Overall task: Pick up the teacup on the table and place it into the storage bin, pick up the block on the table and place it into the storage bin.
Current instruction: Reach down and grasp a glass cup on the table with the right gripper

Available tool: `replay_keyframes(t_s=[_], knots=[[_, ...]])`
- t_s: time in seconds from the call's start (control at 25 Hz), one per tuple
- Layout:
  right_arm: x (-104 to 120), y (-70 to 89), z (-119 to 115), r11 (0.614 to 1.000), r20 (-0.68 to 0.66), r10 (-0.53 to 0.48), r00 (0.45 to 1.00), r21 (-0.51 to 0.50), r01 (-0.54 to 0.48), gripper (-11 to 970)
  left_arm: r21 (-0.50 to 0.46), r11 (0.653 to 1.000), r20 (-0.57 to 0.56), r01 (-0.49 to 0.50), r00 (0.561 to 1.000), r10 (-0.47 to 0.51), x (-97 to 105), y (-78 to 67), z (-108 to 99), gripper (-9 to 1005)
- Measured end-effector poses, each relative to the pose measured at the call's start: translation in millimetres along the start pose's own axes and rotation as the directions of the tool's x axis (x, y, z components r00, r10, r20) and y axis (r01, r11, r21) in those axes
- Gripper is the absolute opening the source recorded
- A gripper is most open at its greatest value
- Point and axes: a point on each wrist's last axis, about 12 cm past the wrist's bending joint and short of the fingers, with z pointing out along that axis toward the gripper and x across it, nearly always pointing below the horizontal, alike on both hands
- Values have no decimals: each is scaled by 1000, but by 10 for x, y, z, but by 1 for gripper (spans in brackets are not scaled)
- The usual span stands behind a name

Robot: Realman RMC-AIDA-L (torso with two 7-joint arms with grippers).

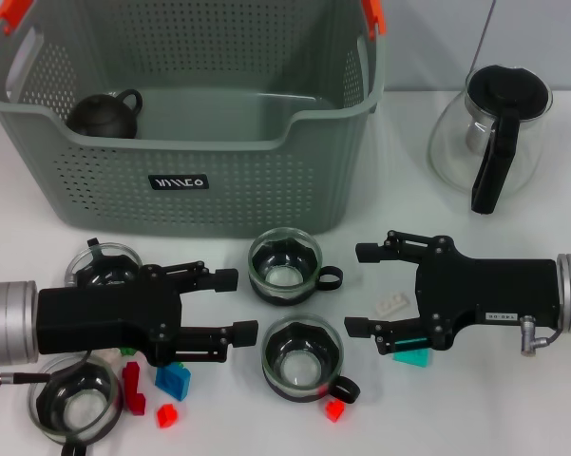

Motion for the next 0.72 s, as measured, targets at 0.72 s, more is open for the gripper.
replay_keyframes(t_s=[0.72], knots=[[3, -7, 3, 1000, -4, 0, 1000, 6, 0, 944, -5, 1000, 9, -5, 1000, 5, -26, 14, -18, 832]])
